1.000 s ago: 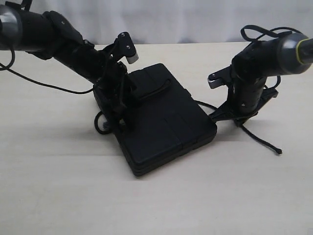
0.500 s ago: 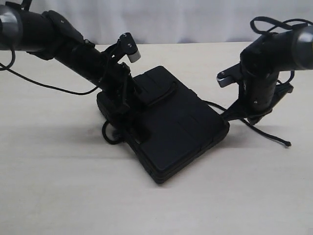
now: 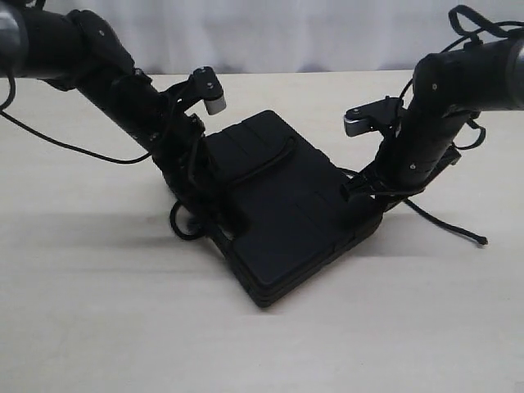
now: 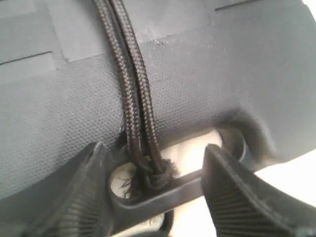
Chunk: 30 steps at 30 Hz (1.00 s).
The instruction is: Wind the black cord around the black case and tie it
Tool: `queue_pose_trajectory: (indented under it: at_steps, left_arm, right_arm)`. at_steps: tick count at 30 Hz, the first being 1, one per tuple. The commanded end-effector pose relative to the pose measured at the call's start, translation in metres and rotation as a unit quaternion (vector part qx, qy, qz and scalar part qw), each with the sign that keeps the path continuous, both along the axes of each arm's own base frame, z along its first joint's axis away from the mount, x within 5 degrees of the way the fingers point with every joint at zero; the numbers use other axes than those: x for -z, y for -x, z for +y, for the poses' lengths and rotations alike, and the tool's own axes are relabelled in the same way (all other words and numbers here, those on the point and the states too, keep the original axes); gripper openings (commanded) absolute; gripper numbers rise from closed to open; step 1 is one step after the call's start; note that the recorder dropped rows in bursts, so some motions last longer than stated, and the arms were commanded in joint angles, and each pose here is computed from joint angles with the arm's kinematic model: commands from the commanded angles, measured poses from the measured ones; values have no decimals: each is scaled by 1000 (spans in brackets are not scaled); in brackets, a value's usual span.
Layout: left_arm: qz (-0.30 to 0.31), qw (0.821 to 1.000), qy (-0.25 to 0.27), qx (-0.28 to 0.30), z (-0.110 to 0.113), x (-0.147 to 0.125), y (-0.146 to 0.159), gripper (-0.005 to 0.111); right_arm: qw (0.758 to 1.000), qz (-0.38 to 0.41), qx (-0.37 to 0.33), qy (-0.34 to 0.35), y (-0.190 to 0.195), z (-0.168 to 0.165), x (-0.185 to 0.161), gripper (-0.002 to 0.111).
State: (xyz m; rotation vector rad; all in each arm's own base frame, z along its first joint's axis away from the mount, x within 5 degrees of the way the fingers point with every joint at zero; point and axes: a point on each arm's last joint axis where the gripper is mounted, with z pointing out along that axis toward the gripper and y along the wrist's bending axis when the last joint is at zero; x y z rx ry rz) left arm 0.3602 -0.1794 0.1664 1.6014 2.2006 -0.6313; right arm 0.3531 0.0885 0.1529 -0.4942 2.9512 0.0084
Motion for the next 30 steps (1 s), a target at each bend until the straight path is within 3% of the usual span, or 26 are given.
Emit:
queue_pose_trajectory:
  at_steps: [1, 13, 17, 21, 27, 30]
  left_arm:
    - [-9, 1000, 3, 0, 1, -18, 4, 54]
    - [-29, 1000, -2, 3, 2, -24, 4, 54]
    - [-67, 998, -19, -6, 5, -23, -3, 54]
    - [-115, 993, -36, -6, 8, -22, -11, 54]
    - [-146, 983, -52, 94, 7, -6, -12, 54]
    - [-139, 984, -62, 92, 6, 16, -17, 54]
  right_arm:
    - [997, 33, -5, -68, 7, 12, 1, 4]
    - [957, 75, -125, -250, 21, 44, -14, 4]
    - [963, 54, -119, -234, 18, 42, -20, 4]
    - [980, -19, -78, -183, 12, 31, -53, 4]
    - [991, -43, -49, -117, 23, 15, -82, 4]
    - [994, -32, -29, -98, 25, 11, -82, 4]
